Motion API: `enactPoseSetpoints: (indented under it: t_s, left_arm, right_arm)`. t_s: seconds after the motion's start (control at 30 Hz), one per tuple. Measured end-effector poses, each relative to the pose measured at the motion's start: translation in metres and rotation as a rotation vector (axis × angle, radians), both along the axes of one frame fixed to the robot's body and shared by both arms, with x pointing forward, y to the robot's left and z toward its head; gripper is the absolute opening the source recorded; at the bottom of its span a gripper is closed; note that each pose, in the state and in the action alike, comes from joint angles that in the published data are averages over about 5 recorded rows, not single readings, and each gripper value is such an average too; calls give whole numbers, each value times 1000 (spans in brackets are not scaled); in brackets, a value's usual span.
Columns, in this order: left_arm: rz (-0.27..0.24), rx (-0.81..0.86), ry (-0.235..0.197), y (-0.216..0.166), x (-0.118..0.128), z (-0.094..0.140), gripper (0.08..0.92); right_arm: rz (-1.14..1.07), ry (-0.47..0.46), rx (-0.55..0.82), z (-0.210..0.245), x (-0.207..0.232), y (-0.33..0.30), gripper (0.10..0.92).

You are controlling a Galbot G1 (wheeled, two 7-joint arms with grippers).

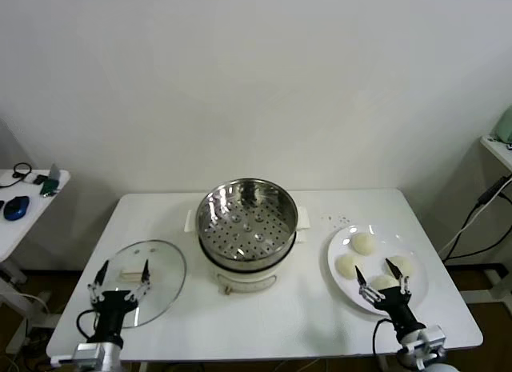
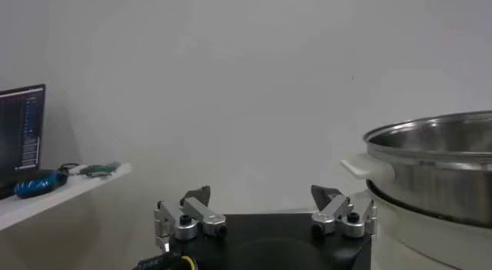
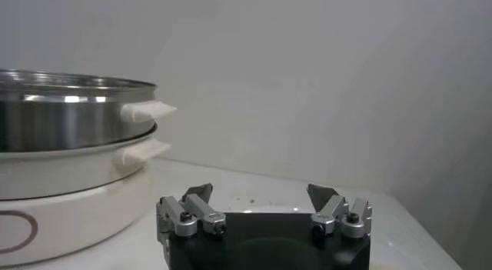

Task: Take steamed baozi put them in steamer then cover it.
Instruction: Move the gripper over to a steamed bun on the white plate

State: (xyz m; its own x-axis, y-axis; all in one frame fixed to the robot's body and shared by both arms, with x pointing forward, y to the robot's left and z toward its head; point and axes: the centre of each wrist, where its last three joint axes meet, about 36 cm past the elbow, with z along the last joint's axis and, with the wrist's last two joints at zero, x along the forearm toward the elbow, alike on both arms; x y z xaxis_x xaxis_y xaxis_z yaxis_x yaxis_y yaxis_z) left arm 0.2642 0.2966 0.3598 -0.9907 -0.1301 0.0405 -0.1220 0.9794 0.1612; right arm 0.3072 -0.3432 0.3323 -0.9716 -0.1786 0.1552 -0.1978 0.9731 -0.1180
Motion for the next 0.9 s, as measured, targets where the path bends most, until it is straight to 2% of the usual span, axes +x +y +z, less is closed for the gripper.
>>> enactPoseSetpoints:
  t_s: [0.17, 0.37, 0.9]
  left_arm:
    - [-4, 2, -1, -1, 1, 0, 823]
    - [-15, 6, 0, -4, 2, 0, 823]
    - [-53, -8, -16, -20, 7, 9, 823]
  right_arm:
    - [62, 31, -62, 13, 18, -10, 823]
    - [216, 126, -220, 43, 59, -37, 823]
    - [737, 405, -717, 137, 215, -83, 823]
